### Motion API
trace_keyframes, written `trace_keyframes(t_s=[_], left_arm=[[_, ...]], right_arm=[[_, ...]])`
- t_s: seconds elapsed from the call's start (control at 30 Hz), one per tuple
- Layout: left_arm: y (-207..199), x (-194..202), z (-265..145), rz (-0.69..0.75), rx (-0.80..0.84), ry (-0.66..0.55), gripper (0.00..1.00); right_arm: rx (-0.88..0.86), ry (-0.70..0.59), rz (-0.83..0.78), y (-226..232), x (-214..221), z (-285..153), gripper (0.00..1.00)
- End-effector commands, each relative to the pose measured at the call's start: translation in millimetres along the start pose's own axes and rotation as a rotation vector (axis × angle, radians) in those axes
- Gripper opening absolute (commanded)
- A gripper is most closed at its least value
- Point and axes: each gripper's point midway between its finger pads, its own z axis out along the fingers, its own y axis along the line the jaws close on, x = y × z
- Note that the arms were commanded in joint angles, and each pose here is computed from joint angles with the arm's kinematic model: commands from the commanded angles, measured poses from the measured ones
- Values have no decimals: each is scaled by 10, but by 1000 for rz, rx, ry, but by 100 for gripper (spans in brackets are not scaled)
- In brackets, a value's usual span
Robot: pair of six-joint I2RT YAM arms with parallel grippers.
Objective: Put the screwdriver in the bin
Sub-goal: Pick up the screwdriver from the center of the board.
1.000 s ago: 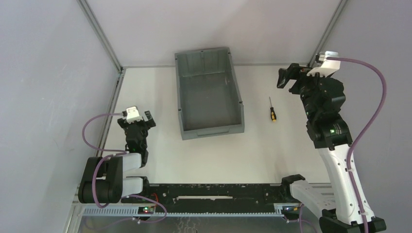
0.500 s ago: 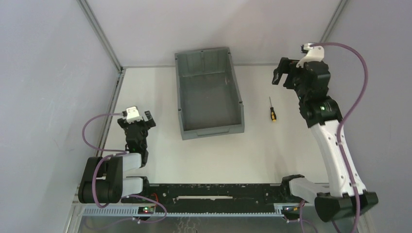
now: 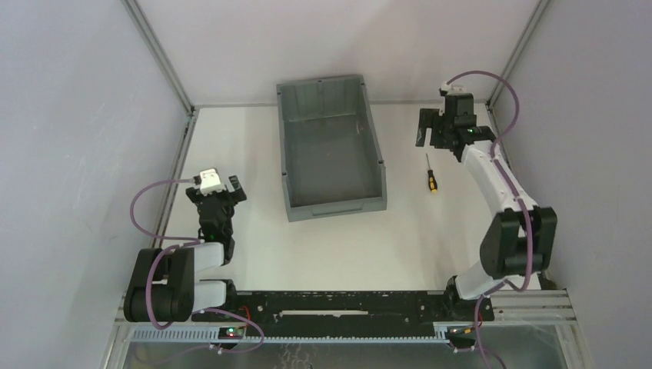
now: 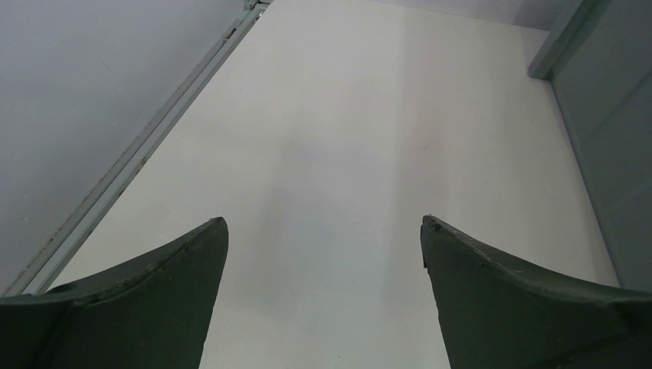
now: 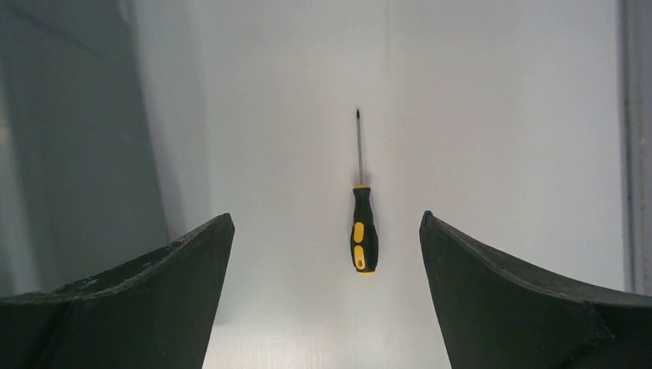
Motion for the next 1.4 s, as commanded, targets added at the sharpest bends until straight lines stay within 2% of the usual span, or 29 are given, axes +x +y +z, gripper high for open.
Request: trace_keyframes(t_s=[0.0,0.23,0.47,0.67,0.8,0.9,1.0,1.17,1.37], left_arm=[[-19,-245,72,3,-5,-70,100],[-18,-245,70,3,-5,-70,100],[-17,-243,71,3,-6,-70,100],[-18,-246,73,3,-6,-70,100],[-18,-246,72,3,-5,-70,100],[-19,-246,72,3,-5,-70,100],[-18,-243,71,3,-5,-70,100],[-18,-241,70,4,-5,-69,100],[-18,-245,71,3,-5,-70,100]], right_arm=[[7,67,-15,-47,139,265,99],[21,247,-9,-98,708,735,95],[21,346,15,-139,1135,995,91],[21,435,31,-214,1459,1128,77],[28,459,38,-242,1551,1161,56],[36,457,38,-256,1547,1163,34],[44,450,35,-271,1522,1155,19],[54,431,31,-290,1446,1103,14],[51,362,28,-278,1166,897,13]])
